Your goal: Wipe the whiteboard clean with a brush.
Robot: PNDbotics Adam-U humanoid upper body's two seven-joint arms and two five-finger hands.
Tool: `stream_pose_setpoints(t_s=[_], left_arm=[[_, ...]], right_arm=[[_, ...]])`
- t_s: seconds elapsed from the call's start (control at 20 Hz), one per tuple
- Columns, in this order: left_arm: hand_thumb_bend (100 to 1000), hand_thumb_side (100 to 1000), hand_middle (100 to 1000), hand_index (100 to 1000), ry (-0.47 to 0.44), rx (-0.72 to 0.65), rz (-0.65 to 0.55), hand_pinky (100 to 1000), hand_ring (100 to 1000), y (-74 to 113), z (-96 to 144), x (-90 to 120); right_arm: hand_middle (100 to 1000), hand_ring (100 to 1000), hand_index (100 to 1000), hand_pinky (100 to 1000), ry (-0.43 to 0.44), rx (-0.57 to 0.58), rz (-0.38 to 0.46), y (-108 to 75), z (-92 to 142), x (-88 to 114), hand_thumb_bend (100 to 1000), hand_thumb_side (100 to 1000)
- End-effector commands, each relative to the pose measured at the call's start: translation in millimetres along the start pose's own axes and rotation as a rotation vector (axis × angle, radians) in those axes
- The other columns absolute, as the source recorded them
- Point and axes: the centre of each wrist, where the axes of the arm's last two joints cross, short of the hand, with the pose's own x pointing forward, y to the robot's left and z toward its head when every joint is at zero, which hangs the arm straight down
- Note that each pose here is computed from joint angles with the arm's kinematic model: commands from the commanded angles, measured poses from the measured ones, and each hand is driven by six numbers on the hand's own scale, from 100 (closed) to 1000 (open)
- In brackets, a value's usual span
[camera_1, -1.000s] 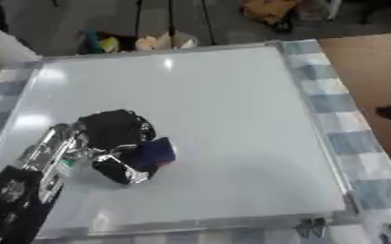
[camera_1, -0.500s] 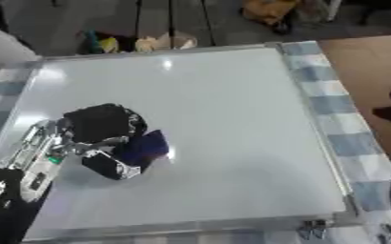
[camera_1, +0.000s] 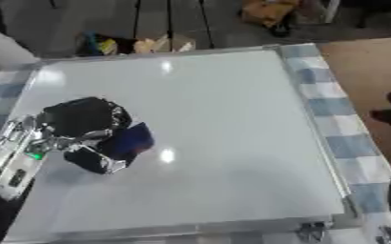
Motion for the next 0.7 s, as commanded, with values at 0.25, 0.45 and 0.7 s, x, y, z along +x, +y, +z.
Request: stream_pose_setpoints(t_s=[0.25, 0.45, 0.7], left_arm=[[127, 505, 381, 193, 0.039, -0.1, -0.114, 390, 548, 6.4, 27.8, -28.3], [123, 497, 382, 194, 0.103, -0.109, -0.12, 391, 547, 1.2, 42.0, -43.4], [100, 510, 375, 194, 0.21, -0.1, -0.08, 373, 535, -1.5, 64.8, -68.4]], right_arm=[[633, 861, 816, 716, -0.023, 0.002, 0.013, -2.7, -6.0, 3.5, 100, 809], [633, 861, 816, 716, -0.024, 0.002, 0.014, -2.6, -6.6, 3.4, 100, 808], [633, 860, 816, 716, -0.027, 0.0, 0.013, -2.4, -6.8, 3.4, 100, 809]])
